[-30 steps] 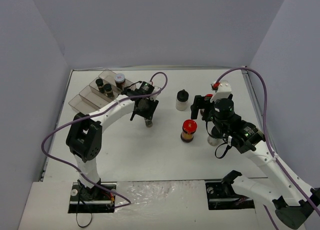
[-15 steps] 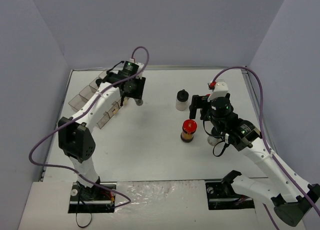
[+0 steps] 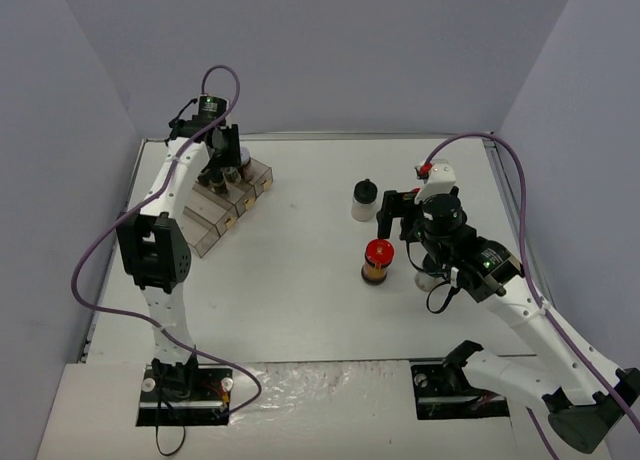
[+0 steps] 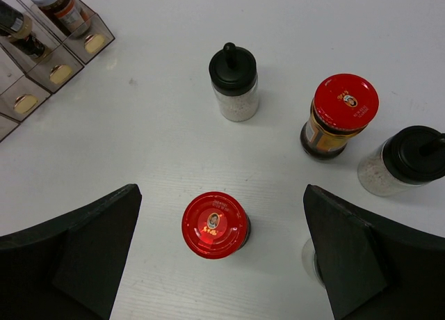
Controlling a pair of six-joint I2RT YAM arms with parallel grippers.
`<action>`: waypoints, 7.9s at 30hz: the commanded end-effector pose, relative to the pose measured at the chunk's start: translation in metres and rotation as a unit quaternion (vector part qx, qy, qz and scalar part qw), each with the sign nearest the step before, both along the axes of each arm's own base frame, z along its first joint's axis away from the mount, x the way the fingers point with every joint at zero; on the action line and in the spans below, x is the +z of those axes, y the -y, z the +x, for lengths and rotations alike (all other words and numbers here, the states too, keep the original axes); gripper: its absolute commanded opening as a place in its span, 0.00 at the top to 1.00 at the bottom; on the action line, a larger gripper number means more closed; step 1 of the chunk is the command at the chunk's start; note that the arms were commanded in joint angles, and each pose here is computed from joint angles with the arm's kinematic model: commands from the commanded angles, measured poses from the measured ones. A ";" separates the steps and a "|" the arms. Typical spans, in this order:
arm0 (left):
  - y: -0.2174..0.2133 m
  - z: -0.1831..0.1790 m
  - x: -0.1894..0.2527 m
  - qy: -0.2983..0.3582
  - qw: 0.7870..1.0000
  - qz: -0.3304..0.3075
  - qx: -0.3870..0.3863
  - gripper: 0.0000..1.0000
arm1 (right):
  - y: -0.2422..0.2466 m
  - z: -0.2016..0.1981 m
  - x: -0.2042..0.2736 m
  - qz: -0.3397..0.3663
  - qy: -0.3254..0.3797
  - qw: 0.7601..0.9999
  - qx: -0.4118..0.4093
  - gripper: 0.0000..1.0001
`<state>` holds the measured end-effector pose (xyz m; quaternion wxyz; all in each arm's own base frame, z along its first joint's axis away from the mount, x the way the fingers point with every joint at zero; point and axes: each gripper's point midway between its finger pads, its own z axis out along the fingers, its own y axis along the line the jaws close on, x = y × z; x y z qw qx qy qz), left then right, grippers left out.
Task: Organize the condiment bottles
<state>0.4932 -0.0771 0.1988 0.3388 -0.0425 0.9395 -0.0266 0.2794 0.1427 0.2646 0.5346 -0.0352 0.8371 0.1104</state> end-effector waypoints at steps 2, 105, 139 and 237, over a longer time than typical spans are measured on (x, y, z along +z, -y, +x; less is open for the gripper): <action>-0.007 0.017 0.007 0.019 0.999 -0.014 0.025 1.00 | -0.002 0.004 0.020 0.032 0.028 0.999 -0.006 0.00; 0.361 -0.014 -0.009 0.244 0.825 -0.140 -0.491 0.04 | -0.008 -0.016 0.035 0.068 0.033 0.996 0.035 0.00; 0.221 -0.058 0.093 0.272 0.898 -0.146 -0.314 1.00 | -0.023 -0.009 0.038 0.071 0.018 0.996 0.056 0.00; -0.012 -0.143 0.030 0.059 0.996 -0.034 -0.055 0.03 | 0.169 0.076 -0.096 0.008 -0.175 0.941 -0.289 0.00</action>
